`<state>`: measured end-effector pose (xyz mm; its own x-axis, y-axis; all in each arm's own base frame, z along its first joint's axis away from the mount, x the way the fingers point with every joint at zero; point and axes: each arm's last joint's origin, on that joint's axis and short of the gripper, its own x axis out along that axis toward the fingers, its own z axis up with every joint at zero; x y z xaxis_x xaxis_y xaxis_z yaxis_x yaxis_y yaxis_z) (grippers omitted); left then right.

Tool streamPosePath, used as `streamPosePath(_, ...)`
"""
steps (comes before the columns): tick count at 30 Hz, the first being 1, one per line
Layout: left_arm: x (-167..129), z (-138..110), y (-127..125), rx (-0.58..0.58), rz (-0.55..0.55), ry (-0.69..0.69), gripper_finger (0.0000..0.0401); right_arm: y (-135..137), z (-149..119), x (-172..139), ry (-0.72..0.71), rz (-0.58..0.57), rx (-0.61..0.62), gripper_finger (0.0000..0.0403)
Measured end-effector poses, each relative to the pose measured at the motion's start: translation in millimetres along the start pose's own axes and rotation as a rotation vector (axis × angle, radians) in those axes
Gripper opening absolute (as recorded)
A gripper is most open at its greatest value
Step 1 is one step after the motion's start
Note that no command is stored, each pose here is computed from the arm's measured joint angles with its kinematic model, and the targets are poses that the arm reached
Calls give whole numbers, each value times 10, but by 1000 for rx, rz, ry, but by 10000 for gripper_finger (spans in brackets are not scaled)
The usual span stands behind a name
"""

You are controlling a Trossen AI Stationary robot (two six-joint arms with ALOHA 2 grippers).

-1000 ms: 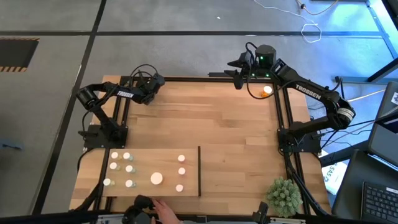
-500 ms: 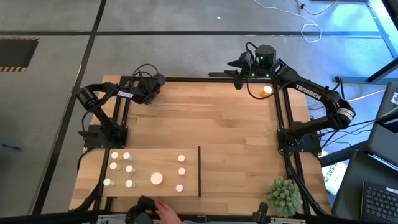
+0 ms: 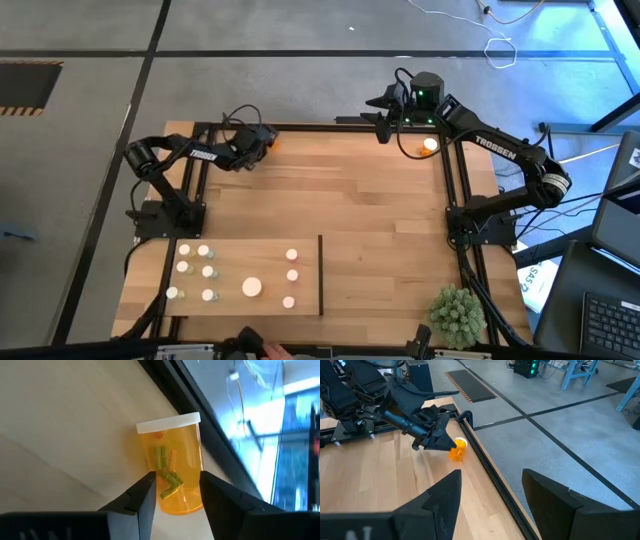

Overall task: Pick and place medicine bottles onto shelf by color
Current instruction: Put the top left orange pill bottle on the shelf aligned with the other orange pill bottle

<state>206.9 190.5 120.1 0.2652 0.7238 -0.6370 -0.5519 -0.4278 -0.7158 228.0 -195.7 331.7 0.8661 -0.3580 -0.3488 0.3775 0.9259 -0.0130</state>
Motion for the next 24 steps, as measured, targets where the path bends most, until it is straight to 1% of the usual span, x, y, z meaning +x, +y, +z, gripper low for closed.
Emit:
streamPosePath(4, -37, -109, -4, 76, -13, 82, 143, 0, 0, -1, 0, 0, 0, 213)
streamPosePath(15, -158, -390, 11, 154, -24, 307, 143, 0, 1, -1, 0, 0, 0, 213)
streamPosePath(19, -210, -488, 41, 298, -30, 386, 143, -1, 1, -1, -1, 0, 0, 213)
streamPosePath(24, -238, -544, 50, 408, -61, 484, 143, 0, 1, -1, -1, 0, 0, 213)
